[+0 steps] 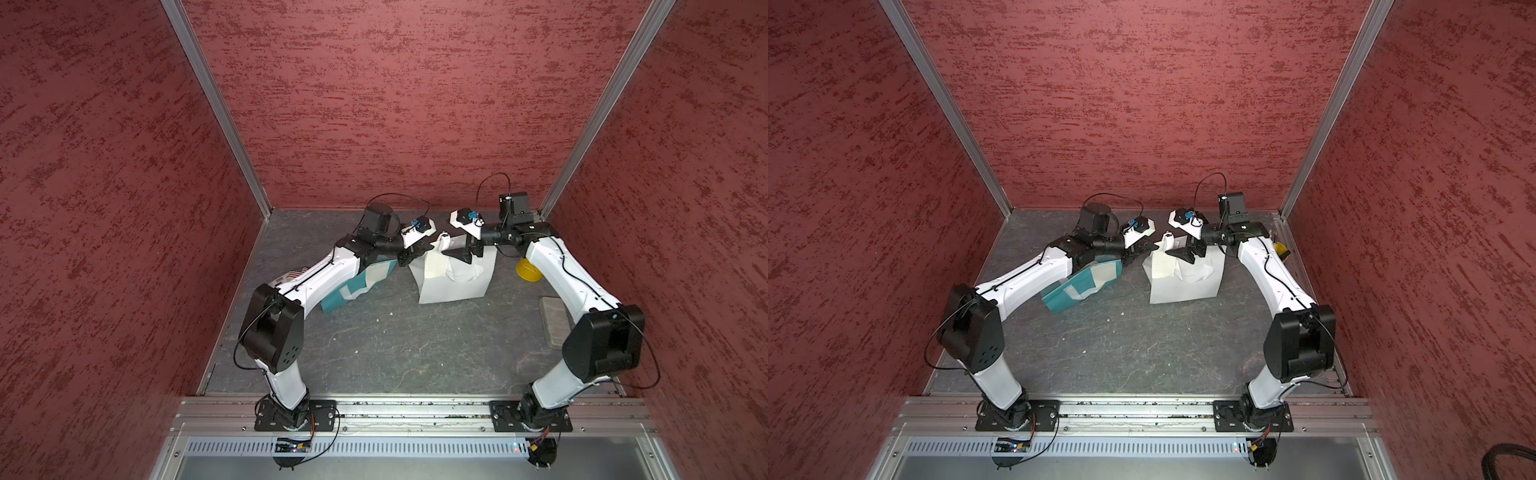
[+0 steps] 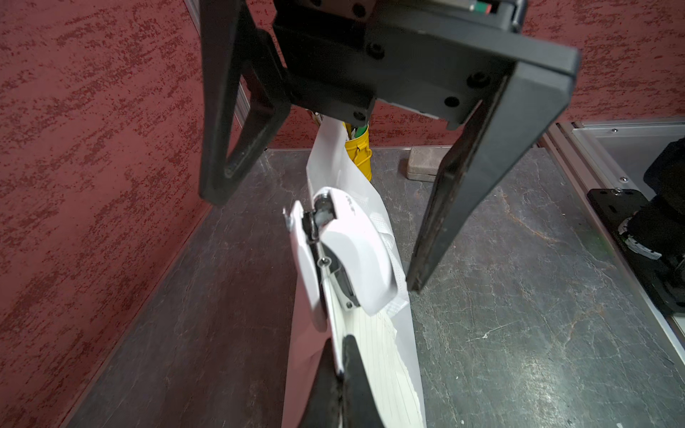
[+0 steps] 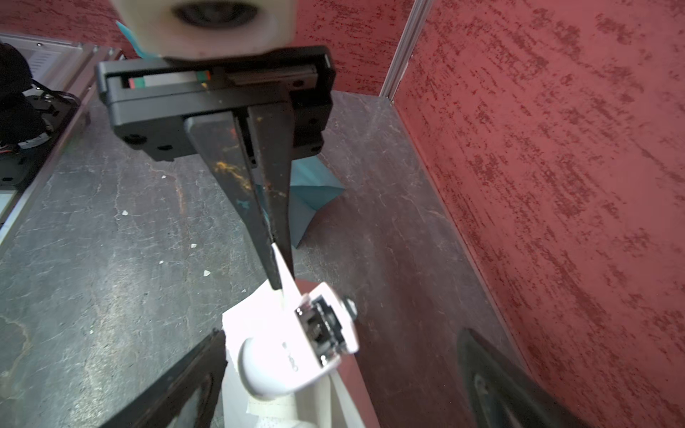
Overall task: Staple the receipts to the bags
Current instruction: Staple the receipt to the takeout bag.
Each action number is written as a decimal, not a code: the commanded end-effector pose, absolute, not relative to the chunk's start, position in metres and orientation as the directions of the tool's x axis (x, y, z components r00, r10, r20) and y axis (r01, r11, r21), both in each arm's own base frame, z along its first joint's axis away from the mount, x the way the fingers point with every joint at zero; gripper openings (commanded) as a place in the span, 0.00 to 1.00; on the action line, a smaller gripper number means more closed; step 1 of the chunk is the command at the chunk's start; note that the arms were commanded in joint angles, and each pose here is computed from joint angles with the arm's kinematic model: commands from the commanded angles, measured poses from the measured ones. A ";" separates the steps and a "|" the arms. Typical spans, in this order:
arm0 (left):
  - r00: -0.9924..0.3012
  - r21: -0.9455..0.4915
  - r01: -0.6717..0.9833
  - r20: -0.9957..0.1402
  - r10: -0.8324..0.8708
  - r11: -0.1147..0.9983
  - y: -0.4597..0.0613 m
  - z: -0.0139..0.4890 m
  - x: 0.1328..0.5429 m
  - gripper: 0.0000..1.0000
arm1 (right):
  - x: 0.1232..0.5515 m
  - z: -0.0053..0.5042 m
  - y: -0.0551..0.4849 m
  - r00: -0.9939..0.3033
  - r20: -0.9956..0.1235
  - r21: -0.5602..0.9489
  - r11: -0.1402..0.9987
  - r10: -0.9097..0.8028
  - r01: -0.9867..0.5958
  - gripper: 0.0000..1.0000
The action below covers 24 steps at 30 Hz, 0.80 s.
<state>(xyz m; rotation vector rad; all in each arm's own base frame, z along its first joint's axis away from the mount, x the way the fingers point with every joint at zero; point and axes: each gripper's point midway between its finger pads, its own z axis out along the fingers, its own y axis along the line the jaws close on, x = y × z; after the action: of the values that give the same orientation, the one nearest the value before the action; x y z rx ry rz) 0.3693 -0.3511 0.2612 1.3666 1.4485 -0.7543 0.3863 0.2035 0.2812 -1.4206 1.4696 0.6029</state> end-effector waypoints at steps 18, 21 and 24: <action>0.222 0.262 0.963 -0.904 0.365 0.063 -0.349 0.266 0.364 0.00 | 0.366 0.274 0.228 0.122 -0.882 -0.177 0.081 -0.454 -0.981 0.93; 0.222 0.262 0.963 -0.903 0.369 0.061 -0.349 0.264 0.365 0.00 | 0.364 0.271 0.230 0.112 -0.882 -0.166 0.078 -0.457 -0.983 0.91; 0.224 0.265 0.962 -0.902 0.370 0.063 -0.348 0.262 0.367 0.00 | 0.364 0.268 0.232 0.098 -0.879 -0.152 0.080 -0.467 -0.985 0.87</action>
<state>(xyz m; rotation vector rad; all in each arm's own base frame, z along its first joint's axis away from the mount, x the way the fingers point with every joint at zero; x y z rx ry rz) 0.3639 -0.3474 0.2593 1.4781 1.3521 -0.7383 0.3659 0.2288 0.2654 -1.5154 1.4795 0.7413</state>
